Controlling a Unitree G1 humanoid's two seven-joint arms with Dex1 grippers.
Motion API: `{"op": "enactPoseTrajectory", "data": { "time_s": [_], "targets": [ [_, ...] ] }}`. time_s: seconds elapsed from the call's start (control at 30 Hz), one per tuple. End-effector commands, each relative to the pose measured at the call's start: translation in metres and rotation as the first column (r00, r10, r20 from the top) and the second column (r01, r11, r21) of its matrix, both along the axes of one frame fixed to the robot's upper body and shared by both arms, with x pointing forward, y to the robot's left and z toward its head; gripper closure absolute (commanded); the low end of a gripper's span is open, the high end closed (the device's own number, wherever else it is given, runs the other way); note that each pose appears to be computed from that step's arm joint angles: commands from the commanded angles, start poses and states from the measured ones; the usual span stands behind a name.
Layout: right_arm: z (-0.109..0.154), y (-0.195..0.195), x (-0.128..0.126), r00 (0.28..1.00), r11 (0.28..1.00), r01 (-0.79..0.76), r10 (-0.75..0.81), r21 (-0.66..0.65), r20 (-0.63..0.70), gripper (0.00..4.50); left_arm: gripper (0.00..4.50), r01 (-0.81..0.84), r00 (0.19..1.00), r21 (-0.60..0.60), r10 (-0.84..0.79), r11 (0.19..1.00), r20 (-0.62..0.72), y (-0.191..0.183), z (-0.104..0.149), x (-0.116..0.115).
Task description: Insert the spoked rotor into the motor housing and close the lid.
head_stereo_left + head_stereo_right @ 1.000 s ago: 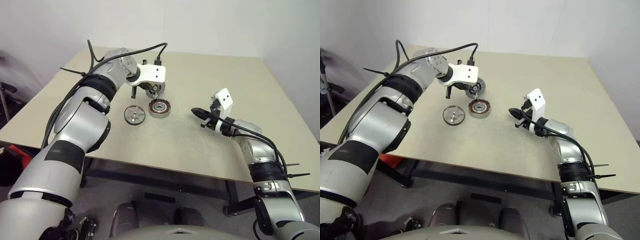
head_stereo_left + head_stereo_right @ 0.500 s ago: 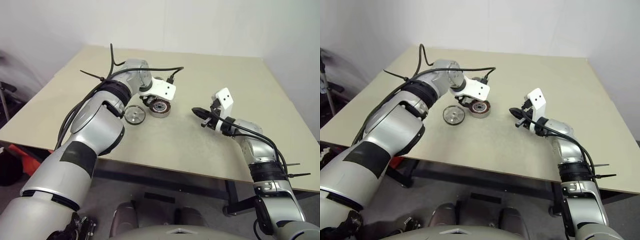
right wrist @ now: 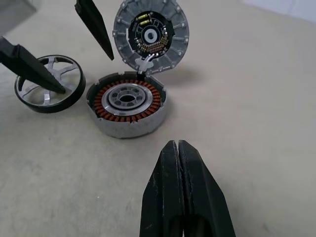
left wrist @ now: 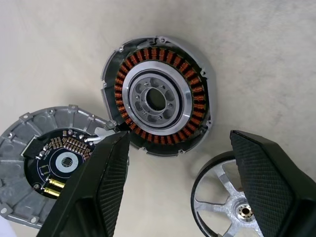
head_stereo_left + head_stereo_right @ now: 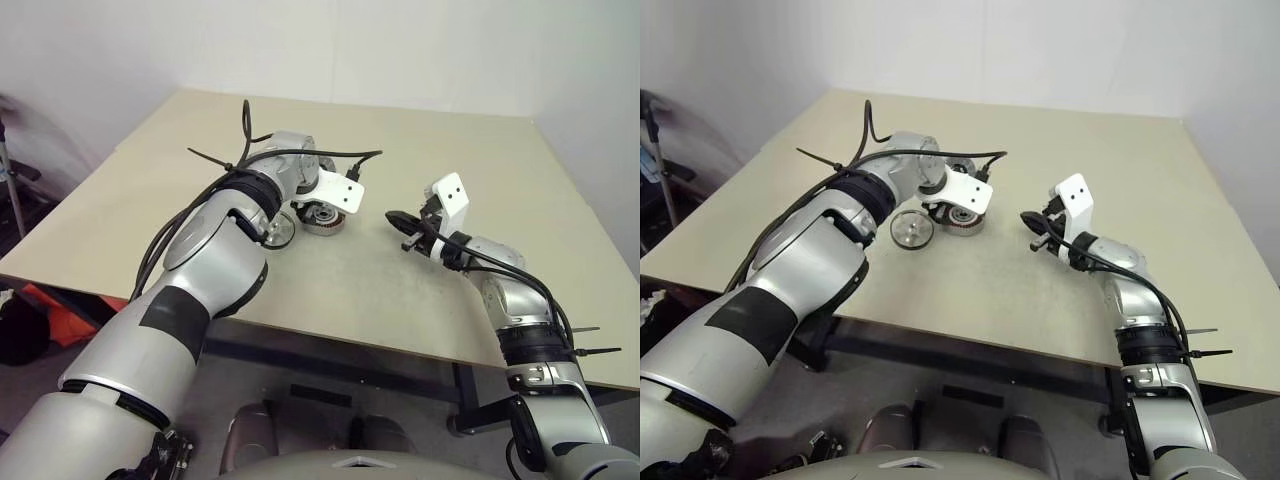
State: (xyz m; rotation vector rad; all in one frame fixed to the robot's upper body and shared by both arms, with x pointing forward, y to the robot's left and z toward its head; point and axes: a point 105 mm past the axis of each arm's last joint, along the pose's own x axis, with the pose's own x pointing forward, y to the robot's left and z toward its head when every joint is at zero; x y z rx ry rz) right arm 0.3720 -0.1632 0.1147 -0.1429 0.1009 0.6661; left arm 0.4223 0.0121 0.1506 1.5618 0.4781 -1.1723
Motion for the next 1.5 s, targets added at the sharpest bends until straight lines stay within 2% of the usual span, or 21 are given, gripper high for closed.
{"op": "enactPoseTrajectory", "data": {
  "time_s": [0.03,0.53,0.8,1.23,1.5],
  "targets": [
    [0.023,-0.002,0.001,0.996,1.0,0.016,-0.018,0.019,0.09,4.5,1.03,-0.017,0.998,-0.024,0.018,1.0,0.053,-0.008,0.008,0.004],
    [0.029,-0.012,0.001,0.989,0.996,0.084,-0.088,0.034,0.119,4.5,1.03,-0.096,0.995,-0.014,0.096,0.995,0.015,0.004,-0.022,0.003],
    [0.028,-0.011,-0.001,0.989,0.995,0.086,-0.09,0.042,0.12,4.5,1.03,-0.128,0.991,-0.013,0.128,0.992,0.022,0.01,-0.031,0.005],
    [0.027,-0.012,-0.004,0.987,0.993,0.102,-0.107,0.051,0.121,4.5,1.03,-0.117,0.993,-0.054,0.118,0.992,0.019,-0.007,-0.034,0.001],
    [0.028,-0.015,-0.004,0.983,0.991,0.122,-0.128,0.054,0.129,4.5,1.03,-0.109,0.994,-0.025,0.11,0.994,0.005,-0.003,-0.037,-0.001]
  ]
}}
